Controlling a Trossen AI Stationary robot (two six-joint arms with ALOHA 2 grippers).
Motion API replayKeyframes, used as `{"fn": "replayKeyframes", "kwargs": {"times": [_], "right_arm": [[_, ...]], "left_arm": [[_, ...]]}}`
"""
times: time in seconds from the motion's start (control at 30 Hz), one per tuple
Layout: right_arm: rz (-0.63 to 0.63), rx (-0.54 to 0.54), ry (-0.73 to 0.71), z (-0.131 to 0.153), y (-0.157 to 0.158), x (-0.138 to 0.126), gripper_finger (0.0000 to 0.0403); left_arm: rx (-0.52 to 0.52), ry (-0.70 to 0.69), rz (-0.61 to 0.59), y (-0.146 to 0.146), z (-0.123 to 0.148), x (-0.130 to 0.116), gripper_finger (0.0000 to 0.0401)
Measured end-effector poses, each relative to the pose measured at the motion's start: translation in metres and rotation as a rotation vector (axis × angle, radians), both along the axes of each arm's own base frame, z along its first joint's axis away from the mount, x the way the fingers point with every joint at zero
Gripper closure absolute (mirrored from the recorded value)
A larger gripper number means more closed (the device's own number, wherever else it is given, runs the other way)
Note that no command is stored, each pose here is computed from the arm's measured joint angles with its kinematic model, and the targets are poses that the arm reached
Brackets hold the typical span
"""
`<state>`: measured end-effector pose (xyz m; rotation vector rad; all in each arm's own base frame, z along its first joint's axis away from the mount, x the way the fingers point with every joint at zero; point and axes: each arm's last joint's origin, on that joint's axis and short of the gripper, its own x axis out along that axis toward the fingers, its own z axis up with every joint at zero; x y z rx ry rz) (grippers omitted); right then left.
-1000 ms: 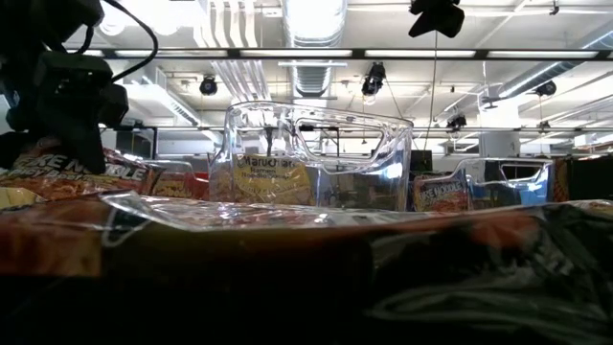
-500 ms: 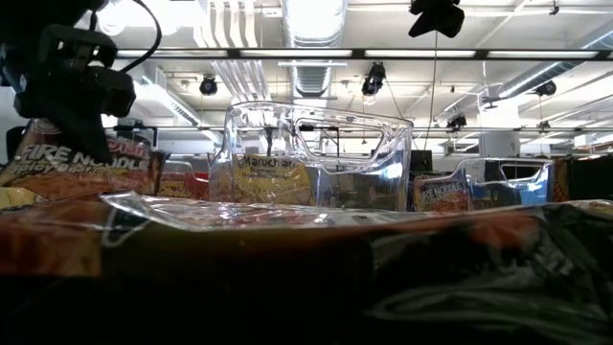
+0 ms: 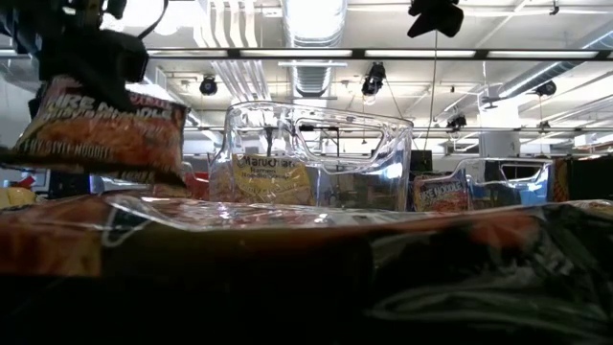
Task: Sort Maruchan noodles
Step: Put the top left black noodle pack into the top right transparent bin
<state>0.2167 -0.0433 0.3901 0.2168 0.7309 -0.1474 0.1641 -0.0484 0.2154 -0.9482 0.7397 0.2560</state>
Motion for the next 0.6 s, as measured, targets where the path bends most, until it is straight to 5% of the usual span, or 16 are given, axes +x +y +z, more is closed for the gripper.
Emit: {"fn": "replayKeyframes", "kwargs": {"times": [0.13,0.23,0.6], "right_arm": [[-0.002,-0.024,-0.038,0.001,-0.002,0.009,0.0197],[-0.092,0.08,-0.051,-0.001,-0.003,0.013,0.0197],[-0.175,0.173,-0.081,-0.011,-0.009,0.039,0.0197]], "left_arm": [[0.005,-0.047,-0.007,-0.001,0.015,0.004,0.0326],[0.039,-0.106,0.01,-0.001,0.029,0.008,0.0325],[0.262,-0.171,-0.015,-0.011,0.076,0.051,0.0325]]}}
